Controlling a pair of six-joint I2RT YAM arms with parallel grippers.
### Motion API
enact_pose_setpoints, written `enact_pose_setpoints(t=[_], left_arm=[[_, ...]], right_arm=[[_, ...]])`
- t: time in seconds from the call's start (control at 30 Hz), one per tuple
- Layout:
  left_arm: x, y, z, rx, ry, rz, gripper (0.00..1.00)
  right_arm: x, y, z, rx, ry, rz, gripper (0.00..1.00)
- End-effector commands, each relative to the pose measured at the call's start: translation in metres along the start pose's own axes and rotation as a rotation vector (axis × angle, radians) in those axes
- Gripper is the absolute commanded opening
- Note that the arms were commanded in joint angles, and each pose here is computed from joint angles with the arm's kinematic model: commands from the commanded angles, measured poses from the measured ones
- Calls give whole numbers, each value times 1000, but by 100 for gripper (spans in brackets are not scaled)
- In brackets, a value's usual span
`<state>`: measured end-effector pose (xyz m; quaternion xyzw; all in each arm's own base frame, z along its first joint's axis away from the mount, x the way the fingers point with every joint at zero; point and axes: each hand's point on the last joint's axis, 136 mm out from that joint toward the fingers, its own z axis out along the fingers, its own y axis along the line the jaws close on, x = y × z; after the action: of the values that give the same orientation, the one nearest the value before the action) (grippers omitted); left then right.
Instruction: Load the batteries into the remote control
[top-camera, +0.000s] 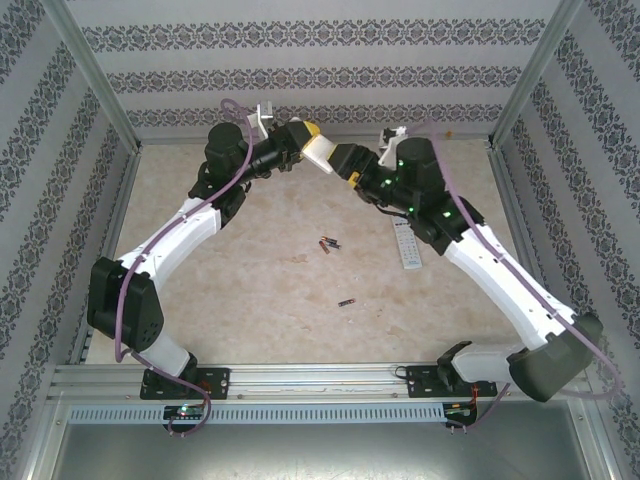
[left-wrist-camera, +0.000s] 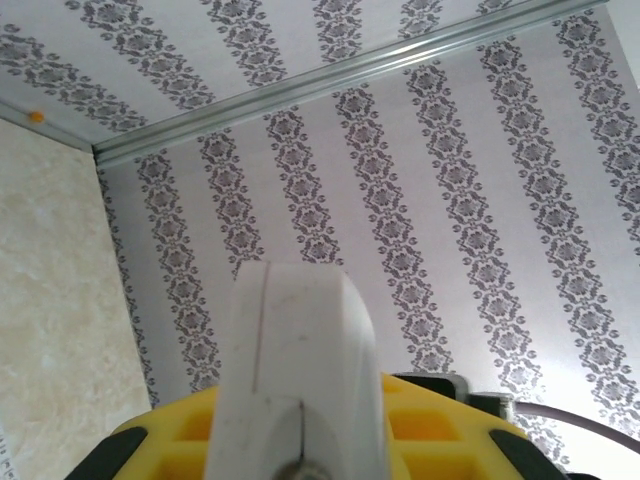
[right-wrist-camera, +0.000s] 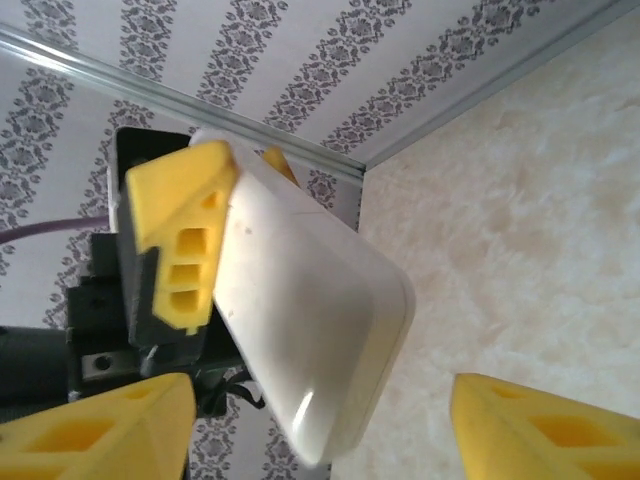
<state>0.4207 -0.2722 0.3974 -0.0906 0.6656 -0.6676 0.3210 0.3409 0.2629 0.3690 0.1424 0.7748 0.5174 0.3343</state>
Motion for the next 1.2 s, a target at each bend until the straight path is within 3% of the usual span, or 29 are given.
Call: enact_pose_setpoints(t=[0.0, 0.13, 0.37, 0.43, 0.53, 0.57, 0.7, 1.17], left_arm=[[-2, -40, -12, 125, -8, 51, 9], [1, -40, -18, 123, -11, 60, 9], [-2, -37, -30, 123, -51, 43, 8], [-5, -38, -34, 132, -65, 42, 8], [-4, -37, -36, 133, -67, 41, 8], [-4, -38, -36, 136, -66, 39, 8], [-4, -41, -37, 154, -68, 41, 8], [-9, -31, -43, 130, -90, 43, 8]], right_arm=[[-10, 15, 12, -104, -63, 120, 64], [-16, 6, 19, -106, -117, 130, 58], [6, -28, 28, -25, -66, 129, 34], [11, -38, 25, 4, -67, 133, 35], [14, -49, 19, 36, -77, 130, 57], [14, -47, 19, 31, -73, 121, 57], [21, -42, 25, 15, -19, 97, 41], [23, -59, 0, 33, -59, 127, 20]])
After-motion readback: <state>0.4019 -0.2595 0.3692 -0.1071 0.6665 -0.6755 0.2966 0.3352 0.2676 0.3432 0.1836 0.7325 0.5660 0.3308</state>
